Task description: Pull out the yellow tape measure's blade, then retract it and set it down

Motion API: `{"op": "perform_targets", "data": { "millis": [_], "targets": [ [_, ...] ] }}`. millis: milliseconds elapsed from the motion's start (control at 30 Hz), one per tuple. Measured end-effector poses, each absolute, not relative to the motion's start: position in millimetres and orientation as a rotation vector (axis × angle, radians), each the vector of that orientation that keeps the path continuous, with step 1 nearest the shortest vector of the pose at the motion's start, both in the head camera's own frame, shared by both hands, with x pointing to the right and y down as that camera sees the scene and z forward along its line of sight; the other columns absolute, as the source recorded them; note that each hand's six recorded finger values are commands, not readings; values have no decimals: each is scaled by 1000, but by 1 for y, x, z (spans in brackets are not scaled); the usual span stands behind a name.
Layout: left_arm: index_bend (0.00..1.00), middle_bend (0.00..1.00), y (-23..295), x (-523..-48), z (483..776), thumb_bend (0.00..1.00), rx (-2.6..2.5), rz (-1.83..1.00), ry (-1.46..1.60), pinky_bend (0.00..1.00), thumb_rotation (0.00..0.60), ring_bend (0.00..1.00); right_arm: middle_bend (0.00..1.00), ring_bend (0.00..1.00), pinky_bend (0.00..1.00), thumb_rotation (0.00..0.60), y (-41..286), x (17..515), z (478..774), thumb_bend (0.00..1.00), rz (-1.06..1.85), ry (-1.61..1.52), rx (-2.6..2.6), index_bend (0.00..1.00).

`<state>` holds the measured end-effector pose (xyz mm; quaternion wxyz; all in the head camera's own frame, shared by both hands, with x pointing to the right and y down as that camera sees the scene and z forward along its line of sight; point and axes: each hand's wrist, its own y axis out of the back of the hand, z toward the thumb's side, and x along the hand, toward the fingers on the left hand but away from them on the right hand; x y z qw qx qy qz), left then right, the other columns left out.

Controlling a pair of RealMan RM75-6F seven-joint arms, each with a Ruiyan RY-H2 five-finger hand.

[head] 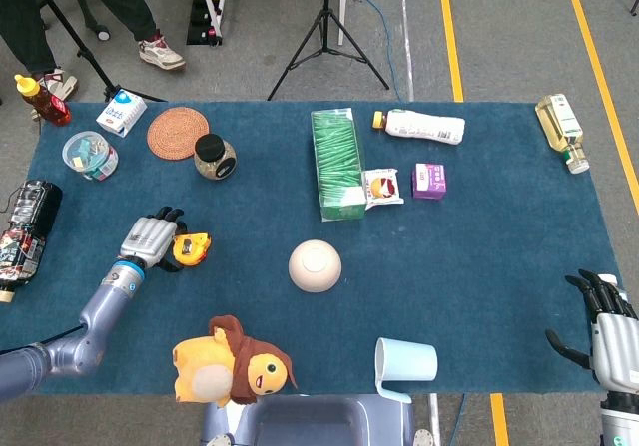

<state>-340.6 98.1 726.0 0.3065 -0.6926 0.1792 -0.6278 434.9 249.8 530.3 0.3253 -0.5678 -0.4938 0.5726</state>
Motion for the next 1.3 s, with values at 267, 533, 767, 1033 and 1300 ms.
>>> {"op": "perform_targets", "data": {
  "millis": [267, 533, 767, 1033, 1300],
  "targets": [
    [491, 160, 93, -345, 715, 253, -1808, -1643, 494, 257, 545, 77, 169, 176, 278, 600, 249, 434, 529, 206, 1491, -1300, -1490, 197],
    [491, 162, 86, -359, 689, 261, -1755, -1618, 530, 257, 547, 78, 169, 176, 278, 600, 249, 434, 528, 205, 1479, -1305, -1492, 196],
    [491, 162, 86, -387, 661, 262, -1702, -1653, 533, 257, 546, 78, 169, 176, 278, 600, 250, 433, 527, 205, 1471, -1309, -1499, 195],
    [491, 163, 100, -390, 667, 261, -1714, -1708, 462, 257, 546, 78, 169, 176, 278, 600, 250, 435, 527, 204, 1471, -1316, -1501, 193],
    [193, 149, 98, -353, 688, 202, -1753, -1673, 400, 257, 549, 47, 169, 176, 278, 600, 254, 438, 525, 205, 1476, -1328, -1494, 192]
  ]
}}
